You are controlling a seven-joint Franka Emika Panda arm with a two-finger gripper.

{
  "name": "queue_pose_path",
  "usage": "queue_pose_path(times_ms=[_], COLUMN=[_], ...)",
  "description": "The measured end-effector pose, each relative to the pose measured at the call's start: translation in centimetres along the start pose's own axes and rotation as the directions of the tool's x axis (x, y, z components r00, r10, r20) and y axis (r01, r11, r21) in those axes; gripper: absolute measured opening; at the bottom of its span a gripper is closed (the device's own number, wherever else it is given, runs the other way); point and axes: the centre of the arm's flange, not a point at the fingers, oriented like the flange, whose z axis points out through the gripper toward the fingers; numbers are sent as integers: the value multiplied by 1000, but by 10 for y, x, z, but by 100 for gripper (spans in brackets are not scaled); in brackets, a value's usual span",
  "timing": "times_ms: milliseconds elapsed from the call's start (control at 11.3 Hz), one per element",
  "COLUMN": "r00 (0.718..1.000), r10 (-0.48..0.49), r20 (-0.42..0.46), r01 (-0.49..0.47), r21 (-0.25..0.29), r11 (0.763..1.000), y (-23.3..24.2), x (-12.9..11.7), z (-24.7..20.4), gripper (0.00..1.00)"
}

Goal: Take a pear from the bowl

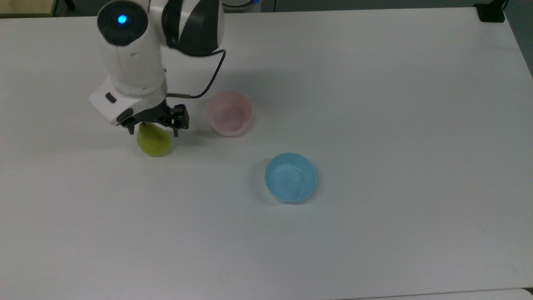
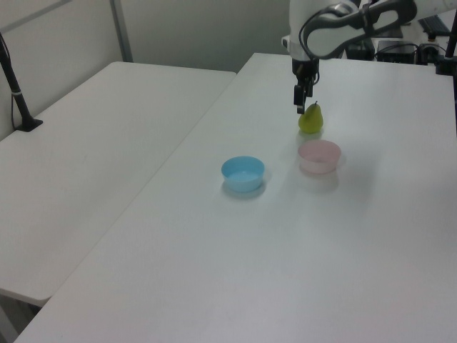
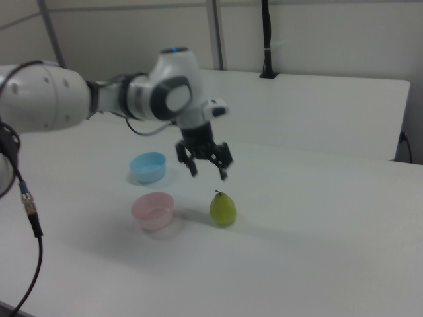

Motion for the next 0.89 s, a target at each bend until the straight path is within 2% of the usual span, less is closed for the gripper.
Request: queue_pose_path(times_ms=[266,444,710,888], r00=[1000,1000,1000,1000], r10=[10,12,19,23], r20=[-2,0,-17,-7], r01=[-10,-12,-18,-23], r21=[13,22,60,67], r11=[1000,1000,998,997], y=[-66,-102,-102,-99], x=[-20,-43,-83,-95], z=[-89,-141,-201,-205], gripper=[100,100,100,100])
